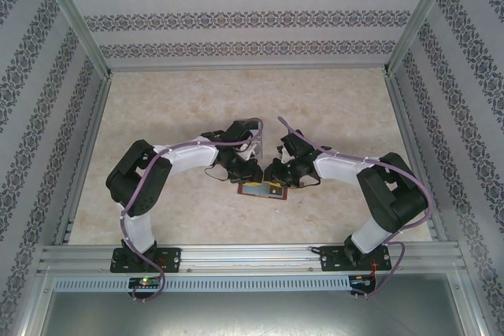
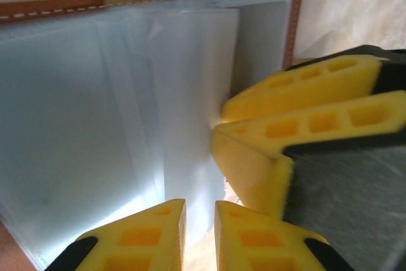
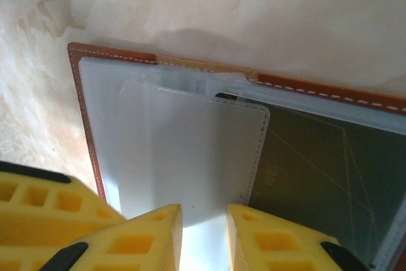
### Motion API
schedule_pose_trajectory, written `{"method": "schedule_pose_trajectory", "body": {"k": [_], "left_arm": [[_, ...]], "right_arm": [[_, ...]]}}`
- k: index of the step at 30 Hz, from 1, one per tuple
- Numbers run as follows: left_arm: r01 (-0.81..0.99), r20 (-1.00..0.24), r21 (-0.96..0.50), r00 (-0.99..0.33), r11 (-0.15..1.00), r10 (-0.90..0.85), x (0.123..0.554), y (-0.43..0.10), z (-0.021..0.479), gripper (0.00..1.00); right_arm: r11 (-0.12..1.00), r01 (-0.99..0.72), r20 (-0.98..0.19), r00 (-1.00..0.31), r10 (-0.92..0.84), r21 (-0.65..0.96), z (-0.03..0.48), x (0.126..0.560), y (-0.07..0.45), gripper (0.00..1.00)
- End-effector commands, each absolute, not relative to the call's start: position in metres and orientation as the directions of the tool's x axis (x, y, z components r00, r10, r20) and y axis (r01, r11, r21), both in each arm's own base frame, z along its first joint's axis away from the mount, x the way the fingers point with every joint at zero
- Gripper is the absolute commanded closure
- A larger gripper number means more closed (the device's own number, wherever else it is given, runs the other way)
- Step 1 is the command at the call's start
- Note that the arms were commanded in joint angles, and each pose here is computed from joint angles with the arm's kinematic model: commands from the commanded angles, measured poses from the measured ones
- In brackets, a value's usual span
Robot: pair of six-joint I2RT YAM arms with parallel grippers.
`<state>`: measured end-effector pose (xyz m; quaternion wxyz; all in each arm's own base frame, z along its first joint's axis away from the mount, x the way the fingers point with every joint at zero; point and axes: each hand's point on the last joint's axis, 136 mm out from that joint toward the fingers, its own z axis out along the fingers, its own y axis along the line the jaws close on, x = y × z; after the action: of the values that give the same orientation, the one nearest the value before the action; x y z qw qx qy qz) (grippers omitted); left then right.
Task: Take the credit cards out of the card holder
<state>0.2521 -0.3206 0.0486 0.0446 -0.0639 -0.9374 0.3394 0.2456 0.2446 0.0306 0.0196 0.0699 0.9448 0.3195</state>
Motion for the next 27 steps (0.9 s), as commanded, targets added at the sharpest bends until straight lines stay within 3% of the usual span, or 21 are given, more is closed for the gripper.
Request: {"method": "schedule_pose_trajectory", "body": {"k": [1, 5, 14, 27], "left_arm": [[0.057, 0.077, -0.615, -0.988, 0.787, 0.132, 0.253, -0.314, 0.028, 0.81], [0.049, 0.103, -0.580, -0.986, 0.813, 0.133, 0.249, -0.308, 0.016, 0.81], [0.053, 0.106, -0.559, -0.985, 0.827, 0.135, 0.249, -0.304, 0.013, 0.82], [0.083, 0.018, -0.597, -0.993, 0.798, 0.117, 0.260, -0.308, 0.050, 0.82]], "right_arm": [[0.772, 0.102, -0.009, -0.990, 0.139, 0.627, 0.041, 0.247, 0.251, 0.73], [0.770, 0.096, -0.019, -0.990, 0.138, 0.630, 0.047, 0.247, 0.250, 0.73], [0.812, 0.136, -0.035, -0.981, 0.189, 0.567, 0.042, 0.243, 0.225, 0.61], [0.755, 0.123, 0.003, -0.987, 0.159, 0.644, 0.040, 0.249, 0.247, 0.60]]}}
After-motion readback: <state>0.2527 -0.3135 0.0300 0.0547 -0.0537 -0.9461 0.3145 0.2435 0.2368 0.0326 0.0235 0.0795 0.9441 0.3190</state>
